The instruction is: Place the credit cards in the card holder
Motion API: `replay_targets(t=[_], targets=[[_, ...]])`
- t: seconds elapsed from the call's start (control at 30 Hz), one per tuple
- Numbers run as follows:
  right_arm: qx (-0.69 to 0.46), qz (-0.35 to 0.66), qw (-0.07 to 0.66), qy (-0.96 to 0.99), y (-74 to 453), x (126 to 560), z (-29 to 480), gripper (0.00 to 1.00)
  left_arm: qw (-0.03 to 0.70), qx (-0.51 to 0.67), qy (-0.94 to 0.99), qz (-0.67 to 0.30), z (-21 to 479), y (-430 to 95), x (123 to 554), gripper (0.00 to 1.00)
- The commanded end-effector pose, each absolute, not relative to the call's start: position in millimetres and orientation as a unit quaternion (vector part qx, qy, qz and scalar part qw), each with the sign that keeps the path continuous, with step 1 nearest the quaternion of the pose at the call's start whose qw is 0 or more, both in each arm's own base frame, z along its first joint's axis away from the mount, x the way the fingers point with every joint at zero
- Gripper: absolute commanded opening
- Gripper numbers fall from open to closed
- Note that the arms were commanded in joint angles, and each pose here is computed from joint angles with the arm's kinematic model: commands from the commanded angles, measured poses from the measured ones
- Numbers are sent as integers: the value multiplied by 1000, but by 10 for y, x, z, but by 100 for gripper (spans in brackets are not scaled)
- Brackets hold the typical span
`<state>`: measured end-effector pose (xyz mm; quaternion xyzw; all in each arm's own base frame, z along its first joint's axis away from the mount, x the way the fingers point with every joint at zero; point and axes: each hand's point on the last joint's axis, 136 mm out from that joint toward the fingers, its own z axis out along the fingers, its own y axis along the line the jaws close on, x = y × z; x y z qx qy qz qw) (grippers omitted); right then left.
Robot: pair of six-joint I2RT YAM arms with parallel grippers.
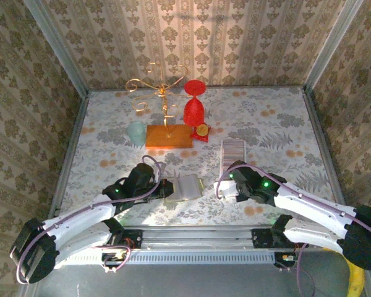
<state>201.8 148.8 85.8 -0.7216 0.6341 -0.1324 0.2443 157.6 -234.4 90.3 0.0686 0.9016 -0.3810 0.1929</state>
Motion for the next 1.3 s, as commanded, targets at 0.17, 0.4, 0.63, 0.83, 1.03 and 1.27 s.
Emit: replay_targets(t=[0.17,0.4,0.63,0.83,1.03,1.27], targets=[[-690,-52,236,682,1569,1737,1111,0,188,48,918,-346,765,-2284,1635,0],[-609,21,291,738,1785,1725,1504,0,177,43,927,-329,676,-2271,1648,0],[-347,175,372,843,2301,2101,1961,0,166,21,939,-300,534,-2129,1641,0],[-192,262,298,898,2784,2311,1828,0,158,2,946,-281,435,-1947,1595,0],[-130,266,222,929,3127,2427,1515,0,161,-6,947,-278,374,-1902,1600,0],[-87,280,178,939,3370,2406,1157,0,143,-1,955,-258,235,-1855,1550,0]])
